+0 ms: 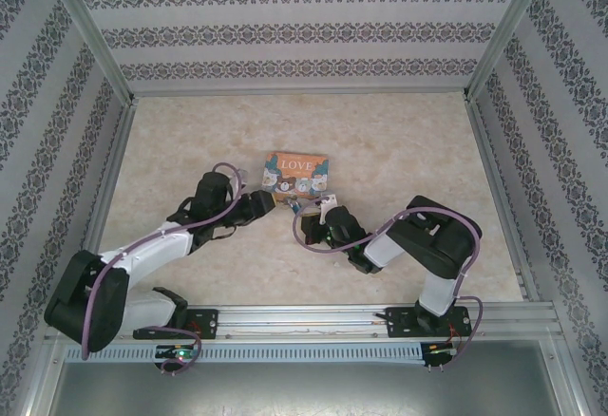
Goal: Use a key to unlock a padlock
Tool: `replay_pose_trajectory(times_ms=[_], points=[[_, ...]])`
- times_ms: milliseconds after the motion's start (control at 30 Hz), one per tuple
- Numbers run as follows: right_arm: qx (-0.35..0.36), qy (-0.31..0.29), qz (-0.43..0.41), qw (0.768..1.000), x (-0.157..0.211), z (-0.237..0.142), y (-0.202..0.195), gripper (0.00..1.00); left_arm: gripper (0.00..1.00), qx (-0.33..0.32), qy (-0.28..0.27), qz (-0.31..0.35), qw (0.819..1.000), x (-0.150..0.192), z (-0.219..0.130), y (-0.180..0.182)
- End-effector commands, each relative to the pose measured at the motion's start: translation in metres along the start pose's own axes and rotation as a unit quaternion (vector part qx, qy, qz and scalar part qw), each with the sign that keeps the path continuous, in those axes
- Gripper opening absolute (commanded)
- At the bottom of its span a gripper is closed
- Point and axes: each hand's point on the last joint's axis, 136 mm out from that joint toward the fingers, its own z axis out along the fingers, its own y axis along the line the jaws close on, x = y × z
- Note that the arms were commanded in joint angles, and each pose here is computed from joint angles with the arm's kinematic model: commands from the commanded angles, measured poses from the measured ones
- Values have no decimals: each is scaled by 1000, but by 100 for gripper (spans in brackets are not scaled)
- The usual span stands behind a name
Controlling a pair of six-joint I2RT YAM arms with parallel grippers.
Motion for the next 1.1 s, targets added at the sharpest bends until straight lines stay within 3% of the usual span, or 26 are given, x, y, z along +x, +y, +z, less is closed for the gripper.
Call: replay_pose_trajectory(times_ms=[0, 700, 1067], points=[[-21, 2, 29, 999, -2, -5, 11, 0, 54, 9, -22, -4, 1000, -6, -7, -1], [-53, 49, 205, 976, -22, -5, 29, 0, 47, 92, 3, -107, 990, -2, 21, -9], [-74, 55, 222, 971, -34, -6, 42, 0, 46, 112, 18, -133, 985, 2, 44, -3]])
